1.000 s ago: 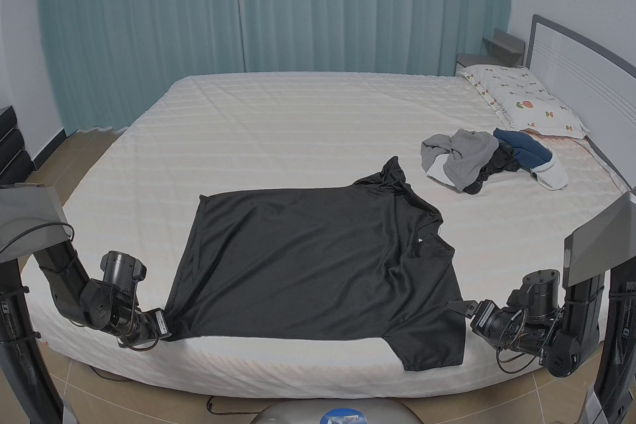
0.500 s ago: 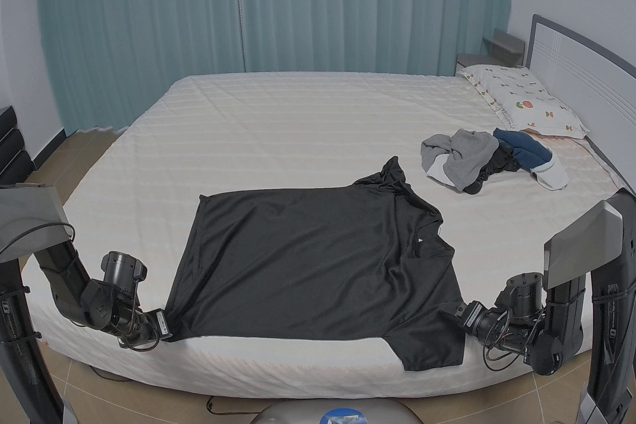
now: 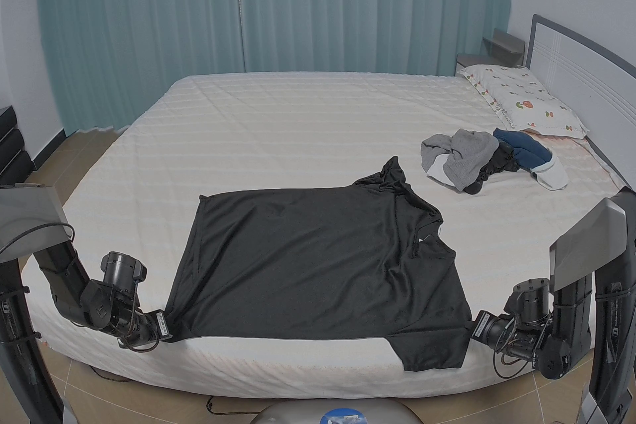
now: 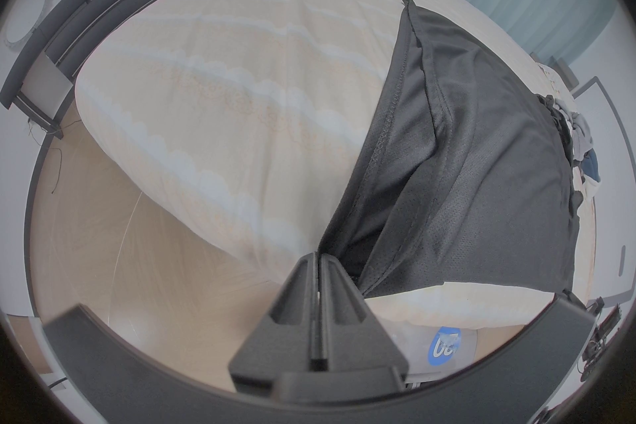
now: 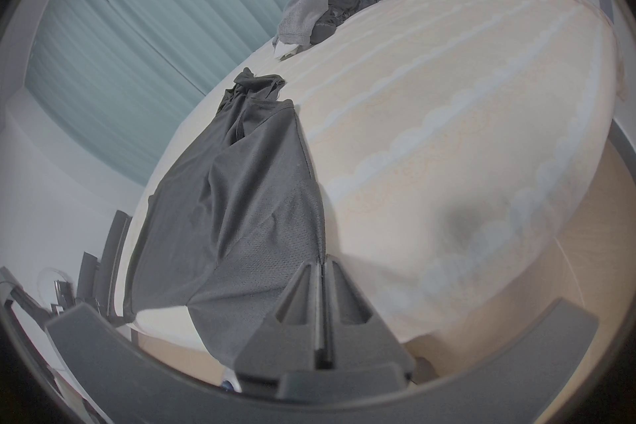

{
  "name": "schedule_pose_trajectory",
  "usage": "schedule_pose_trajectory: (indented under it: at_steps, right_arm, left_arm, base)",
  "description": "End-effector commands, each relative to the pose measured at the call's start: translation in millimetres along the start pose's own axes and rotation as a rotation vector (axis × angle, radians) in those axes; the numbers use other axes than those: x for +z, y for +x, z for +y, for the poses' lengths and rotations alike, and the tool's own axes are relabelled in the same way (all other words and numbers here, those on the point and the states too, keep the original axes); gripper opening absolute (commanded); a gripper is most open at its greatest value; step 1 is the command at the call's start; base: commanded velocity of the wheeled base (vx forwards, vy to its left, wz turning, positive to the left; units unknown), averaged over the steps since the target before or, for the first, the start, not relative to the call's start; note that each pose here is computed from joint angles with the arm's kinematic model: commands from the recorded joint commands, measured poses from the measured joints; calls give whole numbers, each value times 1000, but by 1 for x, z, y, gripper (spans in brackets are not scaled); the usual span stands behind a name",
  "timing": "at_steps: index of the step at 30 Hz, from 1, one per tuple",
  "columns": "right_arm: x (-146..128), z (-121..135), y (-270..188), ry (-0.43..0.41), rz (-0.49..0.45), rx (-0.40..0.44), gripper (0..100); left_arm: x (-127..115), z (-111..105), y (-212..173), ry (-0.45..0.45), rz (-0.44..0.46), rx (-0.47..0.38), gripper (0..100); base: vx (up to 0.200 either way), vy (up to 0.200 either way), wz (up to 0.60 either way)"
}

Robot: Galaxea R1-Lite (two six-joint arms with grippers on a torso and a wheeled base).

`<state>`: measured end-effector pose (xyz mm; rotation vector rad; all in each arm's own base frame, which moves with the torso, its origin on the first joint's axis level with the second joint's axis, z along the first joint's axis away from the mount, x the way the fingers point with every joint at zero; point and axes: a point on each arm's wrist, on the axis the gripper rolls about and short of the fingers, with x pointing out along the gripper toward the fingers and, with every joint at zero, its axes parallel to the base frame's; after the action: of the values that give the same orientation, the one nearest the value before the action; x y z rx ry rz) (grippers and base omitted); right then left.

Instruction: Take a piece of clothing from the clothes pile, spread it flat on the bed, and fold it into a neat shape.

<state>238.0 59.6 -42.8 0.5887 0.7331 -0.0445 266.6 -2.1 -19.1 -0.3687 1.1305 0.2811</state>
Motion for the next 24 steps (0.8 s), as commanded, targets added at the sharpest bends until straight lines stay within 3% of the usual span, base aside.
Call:
schedule_pose_trajectory:
  at_steps: [1,12,19,20,22,23,24]
  right_arm:
    - [6,-4,-20,-33,-21,-13,0]
    - [13,-28,-31,-130,-15,-110,0]
    - [15,-35,-32,-120,-17,-131,0]
    - [15,-35,-31,-120,-15,-134,0]
    - [14,-36,-30,-121,-8,-137,0]
    - [14,-36,-29,-122,-7,-135,100]
    - [13,-36,-29,-122,-4,-136,100]
  left_arm:
    - [-2,1,-1,6,4,3,0]
    - [-7,0,-10,43,47,16,0]
    - [-11,-3,-9,53,57,15,0]
    - [-11,-3,-9,53,58,16,100]
    - [-14,-2,-9,60,76,24,100]
    - [-14,-2,-9,61,82,27,100]
    - [-14,-2,-9,61,83,27,100]
  base:
    - [0,0,0]
    - [0,0,0]
    - [0,0,0]
    - [0,0,0]
    - [0,0,0]
    - [0,0,0]
    - [0,0,0]
